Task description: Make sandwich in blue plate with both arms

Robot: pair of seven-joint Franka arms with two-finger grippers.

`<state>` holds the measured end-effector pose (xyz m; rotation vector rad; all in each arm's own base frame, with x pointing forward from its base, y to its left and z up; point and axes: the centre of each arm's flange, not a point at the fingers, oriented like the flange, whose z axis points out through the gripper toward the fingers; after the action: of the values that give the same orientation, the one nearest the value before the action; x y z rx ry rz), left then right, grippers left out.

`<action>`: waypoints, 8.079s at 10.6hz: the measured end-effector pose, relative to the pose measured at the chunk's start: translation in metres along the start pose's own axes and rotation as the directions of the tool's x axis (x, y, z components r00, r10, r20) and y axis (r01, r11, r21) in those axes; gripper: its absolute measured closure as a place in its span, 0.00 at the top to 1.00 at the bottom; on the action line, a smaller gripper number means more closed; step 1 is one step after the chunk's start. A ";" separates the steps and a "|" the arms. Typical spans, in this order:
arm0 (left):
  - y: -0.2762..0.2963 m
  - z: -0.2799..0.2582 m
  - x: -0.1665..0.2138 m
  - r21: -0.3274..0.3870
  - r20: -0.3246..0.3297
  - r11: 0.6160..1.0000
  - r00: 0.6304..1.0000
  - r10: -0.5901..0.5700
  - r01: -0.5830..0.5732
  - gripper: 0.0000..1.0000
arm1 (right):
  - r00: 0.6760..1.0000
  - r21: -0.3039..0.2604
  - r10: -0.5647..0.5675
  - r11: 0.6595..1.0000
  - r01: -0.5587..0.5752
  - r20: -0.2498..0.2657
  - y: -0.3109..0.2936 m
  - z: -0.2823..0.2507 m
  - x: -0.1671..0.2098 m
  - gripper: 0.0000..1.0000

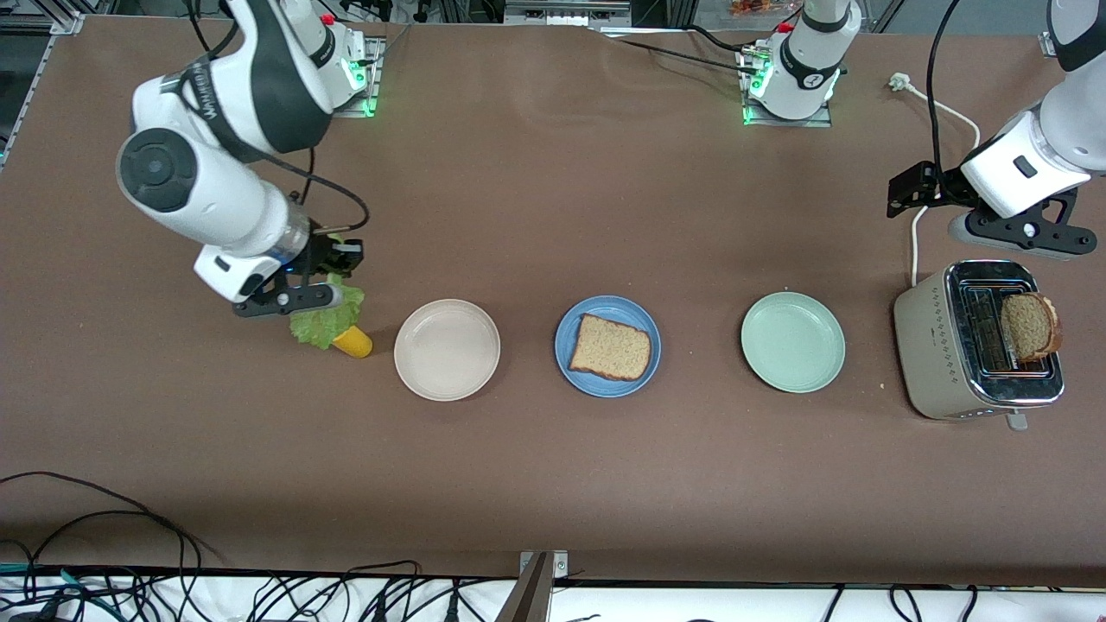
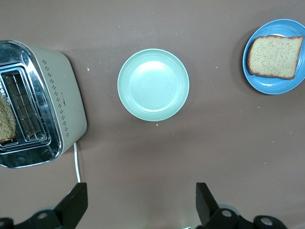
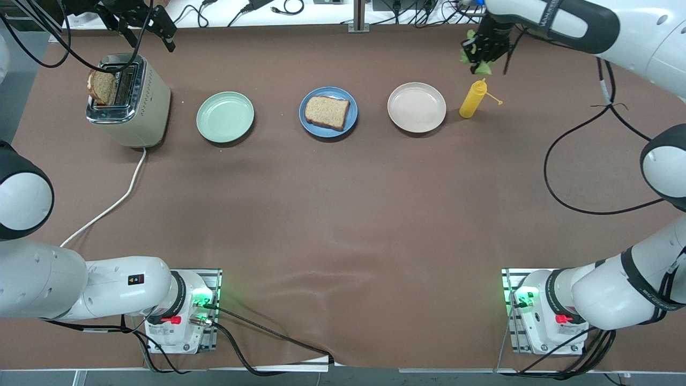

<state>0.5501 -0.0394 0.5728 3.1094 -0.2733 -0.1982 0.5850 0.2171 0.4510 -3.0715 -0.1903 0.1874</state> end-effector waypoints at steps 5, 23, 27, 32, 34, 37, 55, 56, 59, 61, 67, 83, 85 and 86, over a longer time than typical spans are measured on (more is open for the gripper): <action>0.000 0.000 0.000 0.000 0.000 1.000 1.000 -0.001 0.001 1.00 | 0.981 -0.001 0.191 0.982 -0.191 0.025 -0.123 0.014 0.007 0.06; -0.001 0.000 -0.001 -0.001 0.006 1.000 1.000 -0.002 0.002 1.00 | 0.724 0.351 0.685 0.700 -0.622 -0.082 -0.378 0.208 0.016 0.06; -0.001 0.001 -0.002 -0.002 0.015 1.000 1.000 -0.002 0.002 1.00 | 0.696 0.427 0.712 0.659 -0.620 -0.088 -0.378 0.219 0.025 0.06; -0.001 0.001 -0.002 -0.002 0.016 1.000 1.000 -0.002 0.002 1.00 | 0.689 0.490 0.718 0.637 -0.595 -0.099 -0.378 0.235 0.031 0.09; -0.001 0.001 -0.002 -0.002 0.017 1.000 1.000 -0.002 0.002 1.00 | 0.690 0.491 0.717 0.638 -0.593 -0.099 -0.379 0.235 0.030 0.18; -0.001 0.001 -0.002 -0.002 0.017 1.000 1.000 -0.002 0.002 1.00 | 0.711 0.481 0.688 0.678 -0.556 -0.148 -0.385 0.237 0.025 0.56; 0.005 0.001 -0.002 -0.001 0.018 1.000 1.000 0.009 -0.009 1.00 | 0.941 0.101 0.319 0.946 -0.309 -0.112 -0.241 0.047 0.045 1.00; 0.005 0.001 -0.002 -0.001 0.018 1.000 1.000 0.009 -0.009 1.00 | 0.953 0.091 0.290 0.955 -0.282 -0.090 -0.217 0.032 0.046 1.00; 0.006 0.001 -0.002 -0.001 0.018 1.000 1.000 0.010 -0.010 1.00 | 0.985 0.068 0.166 0.984 -0.162 -0.050 -0.144 -0.014 0.040 1.00; 0.006 0.001 -0.002 -0.001 0.018 1.000 1.000 0.010 -0.010 1.00 | 0.995 0.071 0.096 0.993 -0.093 -0.039 -0.090 -0.037 0.030 1.00; 0.006 0.000 -0.002 -0.001 0.017 1.000 1.000 0.010 -0.010 1.00 | 0.998 0.028 0.018 0.999 -0.016 -0.065 0.033 -0.080 -0.011 1.00; 0.005 0.000 -0.003 -0.001 0.017 1.000 1.000 0.008 -0.008 1.00 | 0.991 -0.053 0.028 0.998 -0.035 -0.129 0.160 -0.153 -0.075 1.00; 0.005 0.000 -0.003 -0.001 0.017 1.000 1.000 0.008 -0.008 1.00 | 0.991 -0.053 0.028 0.998 -0.035 -0.130 0.161 -0.154 -0.075 1.00; 0.005 0.000 -0.003 -0.001 0.017 1.000 1.000 0.008 -0.008 1.00 | 0.991 -0.053 0.028 0.998 -0.035 -0.130 0.161 -0.154 -0.076 1.00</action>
<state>0.5465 -0.0438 0.5733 3.1070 -0.2857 -0.2242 0.5488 0.0405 0.6020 -3.1288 -0.1424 -0.0165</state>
